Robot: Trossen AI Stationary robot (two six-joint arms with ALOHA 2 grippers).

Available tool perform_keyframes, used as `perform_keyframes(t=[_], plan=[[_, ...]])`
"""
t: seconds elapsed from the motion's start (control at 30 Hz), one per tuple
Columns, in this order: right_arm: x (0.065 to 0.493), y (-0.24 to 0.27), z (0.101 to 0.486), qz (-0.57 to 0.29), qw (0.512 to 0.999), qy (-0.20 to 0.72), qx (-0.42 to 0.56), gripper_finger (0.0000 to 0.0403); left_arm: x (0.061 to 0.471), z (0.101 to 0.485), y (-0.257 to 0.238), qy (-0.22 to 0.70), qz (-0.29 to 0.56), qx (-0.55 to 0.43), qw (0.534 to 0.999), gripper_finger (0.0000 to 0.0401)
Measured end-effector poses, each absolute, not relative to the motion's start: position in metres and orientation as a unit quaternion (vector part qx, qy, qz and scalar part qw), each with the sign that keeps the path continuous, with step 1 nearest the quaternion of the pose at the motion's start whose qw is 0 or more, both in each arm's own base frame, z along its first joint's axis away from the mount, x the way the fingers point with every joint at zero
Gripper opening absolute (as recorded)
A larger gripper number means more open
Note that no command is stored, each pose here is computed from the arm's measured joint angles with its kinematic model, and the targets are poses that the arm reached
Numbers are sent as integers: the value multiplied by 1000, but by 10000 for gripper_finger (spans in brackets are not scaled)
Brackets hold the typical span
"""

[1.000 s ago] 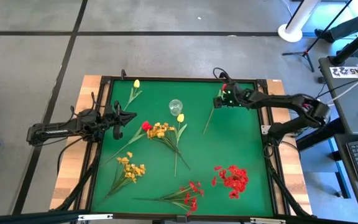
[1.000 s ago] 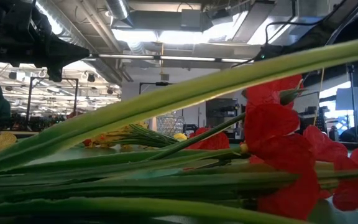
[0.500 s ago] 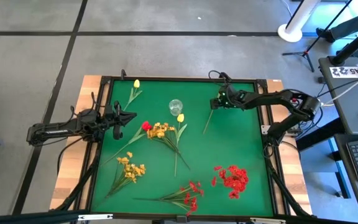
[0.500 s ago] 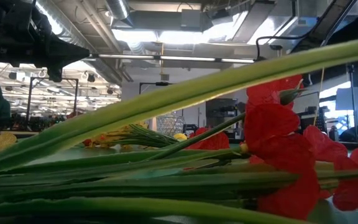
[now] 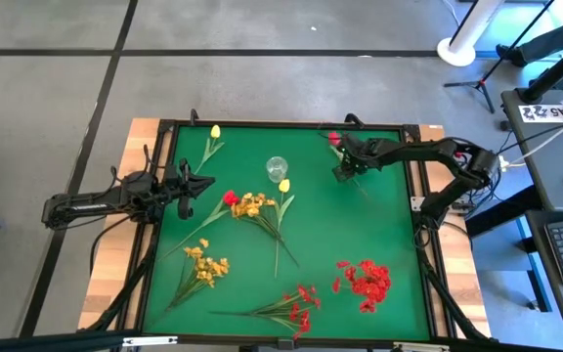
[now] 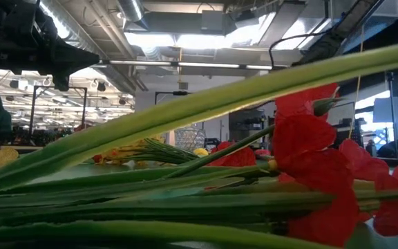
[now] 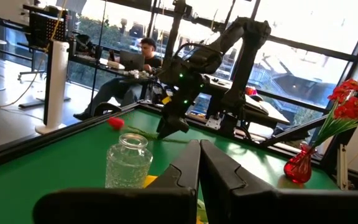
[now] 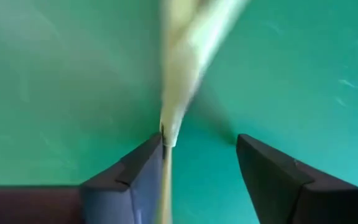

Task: Sort flowers into vase by color
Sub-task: Put the top right red flower into the red vase

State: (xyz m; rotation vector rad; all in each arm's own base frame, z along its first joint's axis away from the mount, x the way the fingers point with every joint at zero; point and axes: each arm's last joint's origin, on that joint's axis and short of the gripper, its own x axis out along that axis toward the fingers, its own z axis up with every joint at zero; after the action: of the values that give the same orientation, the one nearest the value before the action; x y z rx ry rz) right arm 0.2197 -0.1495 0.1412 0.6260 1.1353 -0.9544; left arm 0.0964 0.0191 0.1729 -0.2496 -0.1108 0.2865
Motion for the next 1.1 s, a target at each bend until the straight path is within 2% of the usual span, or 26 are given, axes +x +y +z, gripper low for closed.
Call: perform_keyframes(t=[0.33,0.47,0.8,1.1], plan=[[215,-145,148,-386,672,582,248,162,96,173,19,-55,142,-124,980,5],[217,-145,148,-358,683,579,264,156,96,173,19,-55,142,-124,980,5],[219,-147,149,-361,697,573,236,151,96,173,19,-55,142,-124,980,5],[223,-149,136,-340,691,593,235,90,96,173,19,-55,142,-124,980,5]])
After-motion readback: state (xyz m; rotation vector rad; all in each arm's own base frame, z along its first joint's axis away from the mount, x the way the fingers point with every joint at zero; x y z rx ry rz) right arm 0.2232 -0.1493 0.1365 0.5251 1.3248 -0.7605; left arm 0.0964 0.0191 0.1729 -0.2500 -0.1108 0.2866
